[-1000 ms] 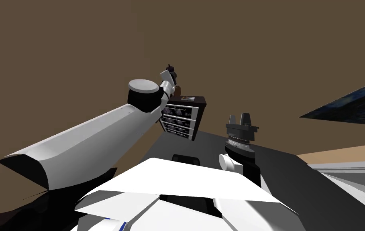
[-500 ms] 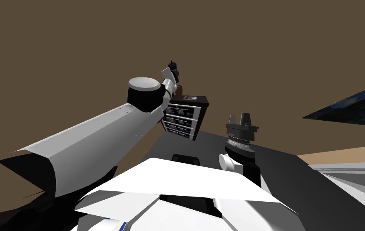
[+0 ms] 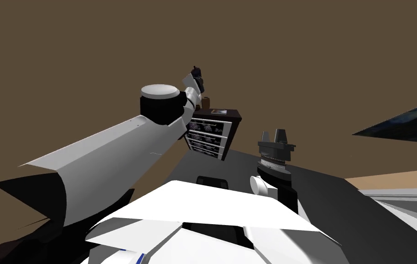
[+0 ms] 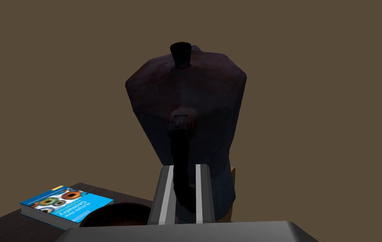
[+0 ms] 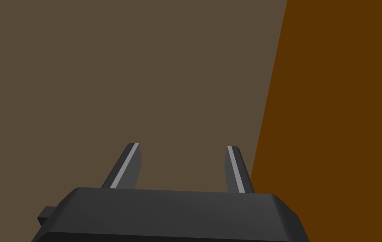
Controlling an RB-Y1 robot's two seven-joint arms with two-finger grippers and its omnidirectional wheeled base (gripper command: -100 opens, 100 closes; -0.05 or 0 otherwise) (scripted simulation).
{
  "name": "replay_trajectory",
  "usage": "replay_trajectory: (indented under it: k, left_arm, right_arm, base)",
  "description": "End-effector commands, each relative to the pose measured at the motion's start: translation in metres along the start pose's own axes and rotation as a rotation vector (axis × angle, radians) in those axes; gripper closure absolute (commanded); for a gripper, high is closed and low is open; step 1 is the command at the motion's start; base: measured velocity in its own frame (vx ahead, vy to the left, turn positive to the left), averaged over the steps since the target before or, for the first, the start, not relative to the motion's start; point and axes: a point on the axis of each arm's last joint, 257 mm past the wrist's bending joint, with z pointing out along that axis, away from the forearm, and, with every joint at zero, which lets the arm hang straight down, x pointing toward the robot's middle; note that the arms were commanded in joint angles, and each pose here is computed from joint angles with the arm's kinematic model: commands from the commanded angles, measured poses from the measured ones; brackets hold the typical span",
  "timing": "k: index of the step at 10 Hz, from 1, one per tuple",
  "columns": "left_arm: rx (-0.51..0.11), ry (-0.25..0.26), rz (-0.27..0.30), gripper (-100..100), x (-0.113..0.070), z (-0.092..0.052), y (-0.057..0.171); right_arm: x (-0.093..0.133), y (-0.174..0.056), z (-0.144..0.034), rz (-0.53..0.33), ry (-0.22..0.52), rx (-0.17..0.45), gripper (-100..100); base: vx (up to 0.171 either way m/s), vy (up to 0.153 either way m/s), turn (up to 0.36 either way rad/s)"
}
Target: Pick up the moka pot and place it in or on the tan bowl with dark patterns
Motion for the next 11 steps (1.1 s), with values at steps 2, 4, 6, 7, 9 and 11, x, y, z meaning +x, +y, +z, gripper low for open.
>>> replay_trajectory:
  k: [2, 4, 6, 7, 9, 11]
  left_arm:
    - [-0.034, 0.001, 0.018, 100, 0.001, 0.0, 0.019]
    - [-0.038, 0.004, 0.025, 100, 0.002, -0.001, 0.021]
    - [-0.041, 0.013, 0.044, 100, 0.007, -0.001, 0.022]
    - [-0.041, 0.014, 0.049, 100, 0.015, -0.004, 0.034]
    - [-0.017, 0.004, 0.059, 100, 0.013, -0.004, 0.03]
    - [0.0, -0.005, 0.065, 100, 0.01, -0.004, 0.024]
  right_arm:
    - [0.0, 0.0, 0.0, 0.0, 0.0, 0.0, 0]
    - [0.0, 0.0, 0.0, 0.0, 0.0, 0.0, 0]
    - [0.0, 0.0, 0.0, 0.0, 0.0, 0.0, 0]
    - [0.0, 0.0, 0.0, 0.0, 0.0, 0.0, 0]
    - [0.0, 0.0, 0.0, 0.0, 0.0, 0.0, 0]
    - [0.0, 0.0, 0.0, 0.0, 0.0, 0.0, 0]
  base:
    - [-0.004, 0.018, 0.018]
    - [-0.002, -0.008, -0.011]
    - [-0.001, -0.004, -0.003]
    - [0.076, 0.088, 0.008]
    - [0.088, 0.114, -0.028]
    - [0.12, 0.066, -0.024]
